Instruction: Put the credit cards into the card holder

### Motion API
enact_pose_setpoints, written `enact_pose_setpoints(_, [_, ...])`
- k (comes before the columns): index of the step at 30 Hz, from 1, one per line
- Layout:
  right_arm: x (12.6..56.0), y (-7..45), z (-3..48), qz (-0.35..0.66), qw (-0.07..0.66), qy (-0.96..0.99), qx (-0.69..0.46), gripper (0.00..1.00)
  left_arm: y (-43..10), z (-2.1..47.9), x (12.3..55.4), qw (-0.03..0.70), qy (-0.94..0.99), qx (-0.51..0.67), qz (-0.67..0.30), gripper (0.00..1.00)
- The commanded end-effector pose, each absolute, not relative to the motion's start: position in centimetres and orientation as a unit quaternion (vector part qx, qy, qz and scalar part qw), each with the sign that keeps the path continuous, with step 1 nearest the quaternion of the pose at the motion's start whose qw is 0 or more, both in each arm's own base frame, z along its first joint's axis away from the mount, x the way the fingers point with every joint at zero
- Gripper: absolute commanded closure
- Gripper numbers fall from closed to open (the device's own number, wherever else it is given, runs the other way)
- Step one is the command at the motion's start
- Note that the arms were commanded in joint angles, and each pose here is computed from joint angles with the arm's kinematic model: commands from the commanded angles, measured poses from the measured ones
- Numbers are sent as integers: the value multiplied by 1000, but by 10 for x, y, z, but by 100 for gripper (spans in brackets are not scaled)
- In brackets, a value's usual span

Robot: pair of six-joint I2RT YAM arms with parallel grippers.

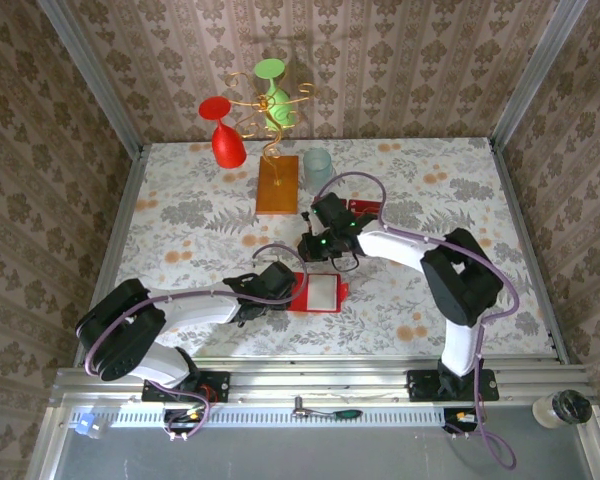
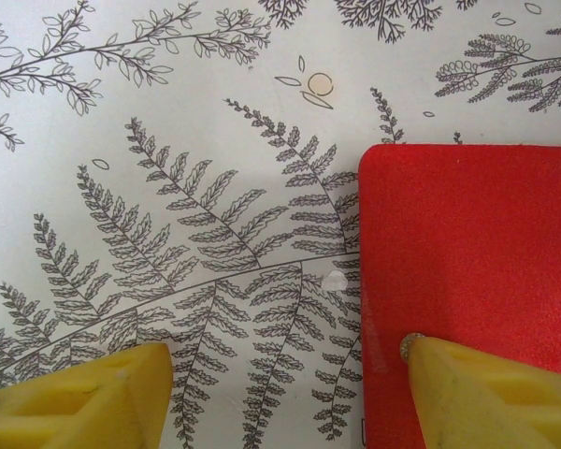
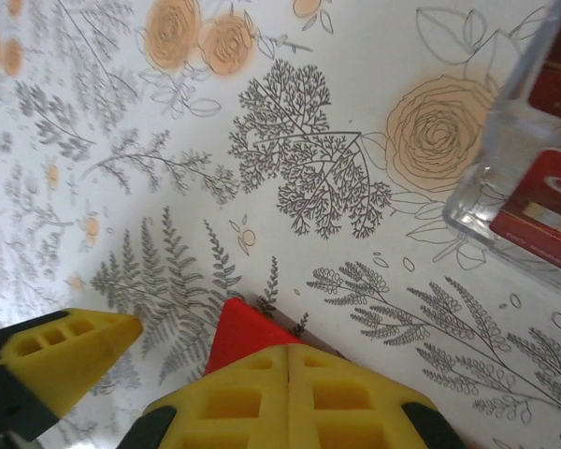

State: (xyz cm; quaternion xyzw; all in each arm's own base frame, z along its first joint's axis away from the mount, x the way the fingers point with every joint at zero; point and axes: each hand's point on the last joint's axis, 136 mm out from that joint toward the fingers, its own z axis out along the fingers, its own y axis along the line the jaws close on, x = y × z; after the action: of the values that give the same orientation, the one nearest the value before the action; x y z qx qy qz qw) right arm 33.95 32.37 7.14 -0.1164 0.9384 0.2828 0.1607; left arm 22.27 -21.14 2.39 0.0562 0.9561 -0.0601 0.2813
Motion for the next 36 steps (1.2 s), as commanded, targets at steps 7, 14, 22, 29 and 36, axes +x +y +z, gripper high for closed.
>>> enact_pose_setpoints(7, [354,313,38,197,152,958,-140,100,-207,19,221,281,957,50,-47,32])
enact_pose_setpoints(14, [377,312,31,169,168,962,-136,100,-208,20,222,282,957,52,-46,32])
enact_pose_setpoints(22, [412,287,31,150,190,966,-92,100,-209,21,222,281,957,54,-44,32])
enact_pose_setpoints(29, [426,266,42,156,202,965,-64,100,-209,22,222,282,957,54,-44,32])
enact_pose_setpoints(36, [391,277,91,220,217,947,-86,100,-209,22,222,285,956,52,-43,32])
